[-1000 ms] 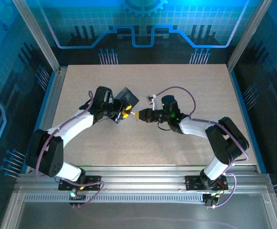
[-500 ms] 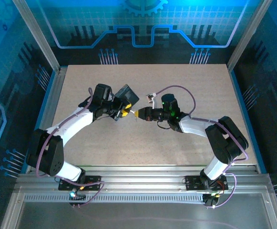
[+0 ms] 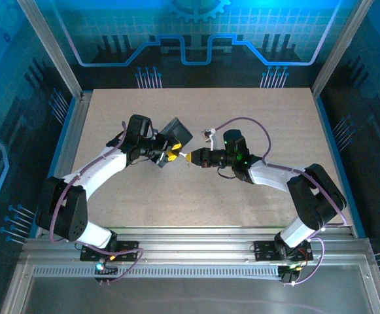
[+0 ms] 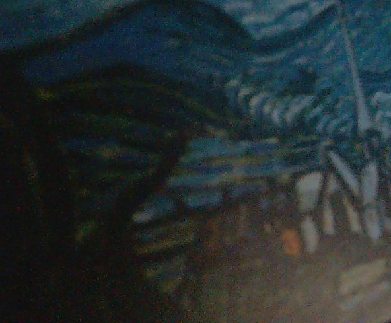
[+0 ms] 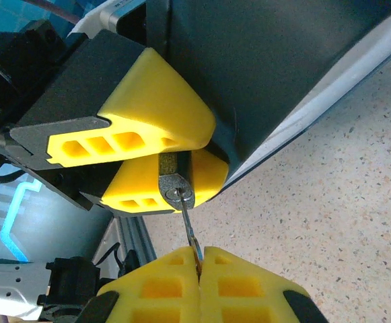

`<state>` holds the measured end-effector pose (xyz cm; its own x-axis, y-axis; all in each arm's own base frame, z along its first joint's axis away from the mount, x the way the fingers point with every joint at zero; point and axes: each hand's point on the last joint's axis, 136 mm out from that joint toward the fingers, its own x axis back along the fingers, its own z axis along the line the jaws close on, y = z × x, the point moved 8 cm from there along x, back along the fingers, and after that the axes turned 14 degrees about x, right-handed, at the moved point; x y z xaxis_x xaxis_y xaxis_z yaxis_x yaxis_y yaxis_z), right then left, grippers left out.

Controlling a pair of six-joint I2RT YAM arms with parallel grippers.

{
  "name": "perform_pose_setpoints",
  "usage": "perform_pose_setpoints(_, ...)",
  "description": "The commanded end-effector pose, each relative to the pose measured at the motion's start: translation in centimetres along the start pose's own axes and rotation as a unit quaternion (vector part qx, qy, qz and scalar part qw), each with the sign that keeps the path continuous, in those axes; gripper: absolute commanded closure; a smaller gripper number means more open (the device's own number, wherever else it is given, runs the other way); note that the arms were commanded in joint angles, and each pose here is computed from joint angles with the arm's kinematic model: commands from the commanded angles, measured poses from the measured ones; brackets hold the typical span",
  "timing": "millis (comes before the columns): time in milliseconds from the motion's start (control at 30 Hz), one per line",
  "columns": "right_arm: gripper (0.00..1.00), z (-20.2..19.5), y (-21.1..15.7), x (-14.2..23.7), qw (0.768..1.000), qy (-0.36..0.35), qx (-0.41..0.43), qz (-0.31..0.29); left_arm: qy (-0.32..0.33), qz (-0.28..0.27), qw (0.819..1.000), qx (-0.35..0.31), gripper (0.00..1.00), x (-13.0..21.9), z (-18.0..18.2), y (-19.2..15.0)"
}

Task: Unlock a padlock with a key

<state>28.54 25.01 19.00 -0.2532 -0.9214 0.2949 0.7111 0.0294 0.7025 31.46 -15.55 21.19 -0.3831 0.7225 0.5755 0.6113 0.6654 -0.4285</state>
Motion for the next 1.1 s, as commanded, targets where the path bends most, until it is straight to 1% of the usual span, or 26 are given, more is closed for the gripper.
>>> perform_pose_setpoints(0,1.00,1.1,-0.2,0.5,1.000,0.002,0.020,0.018,-0.036,-0.022,0.998,-0.036,1.00,1.3,-1.4,0.1)
perform_pose_setpoints(67,1.00,1.3,0.0,0.5,1.000,-0.006,0.026,0.016,-0.040,-0.020,0.998,-0.038,1.00,1.5,-1.5,-0.1)
perform_pose_setpoints(167,1.00,2.0,0.2,-0.3,0.998,-0.017,0.046,0.033,-0.041,-0.015,0.998,-0.045,1.00,1.4,-1.7,-0.5)
perform_pose_setpoints(233,1.00,3.1,1.2,-0.8,0.998,0.005,0.055,0.022,-0.027,-0.017,0.997,-0.065,1.00,1.2,-1.8,-1.2)
perform_pose_setpoints(300,1.00,3.6,1.8,-0.9,0.998,0.035,0.047,0.003,-0.007,-0.024,0.996,-0.085,1.00,1.0,-1.9,-1.9)
perform_pose_setpoints(333,1.00,3.9,2.2,-0.9,0.998,0.049,0.048,-0.008,-0.007,-0.021,0.996,-0.085,1.00,0.8,-1.8,-1.9)
perform_pose_setpoints(433,1.00,3.9,2.7,-1.0,0.997,0.073,0.030,-0.016,-0.026,0.001,0.998,-0.061,1.00,0.3,-1.5,-1.6)
perform_pose_setpoints(533,1.00,3.0,3.0,-0.8,0.997,0.079,0.006,-0.024,-0.022,0.000,0.998,-0.064,1.00,0.3,-1.6,-1.5)
perform_pose_setpoints(633,1.00,3.1,2.8,-1.0,0.998,0.062,0.015,-0.013,-0.028,0.008,0.998,-0.064,1.00,0.3,-1.9,-1.7)
perform_pose_setpoints(700,1.00,3.9,2.4,-1.4,0.998,0.018,0.064,0.009,-0.036,0.023,0.998,-0.056,1.00,0.0,-2.0,-1.8)
perform_pose_setpoints(767,1.00,4.9,2.6,-1.7,0.995,0.005,0.099,0.014,-0.025,0.013,0.998,-0.062,1.00,0.1,-2.0,-1.9)
perform_pose_setpoints(833,1.00,5.7,2.9,-1.7,0.993,0.016,0.117,-0.002,-0.030,0.018,0.998,-0.059,1.00,0.1,-2.1,-2.0)
perform_pose_setpoints(900,1.00,6.0,3.2,-1.4,0.992,0.002,0.129,-0.017,-0.032,0.022,0.998,-0.056,1.00,0.0,-2.1,-2.1)
perform_pose_setpoints(967,1.00,5.9,3.6,-1.0,0.992,-0.006,0.126,-0.028,-0.019,0.010,0.998,-0.065,1.00,0.3,-2.1,-2.1)
perform_pose_setpoints(1067,1.00,5.7,4.2,-0.4,0.993,0.029,0.103,-0.049,-0.017,0.007,0.997,-0.069,1.00,0.3,-2.0,-2.0)
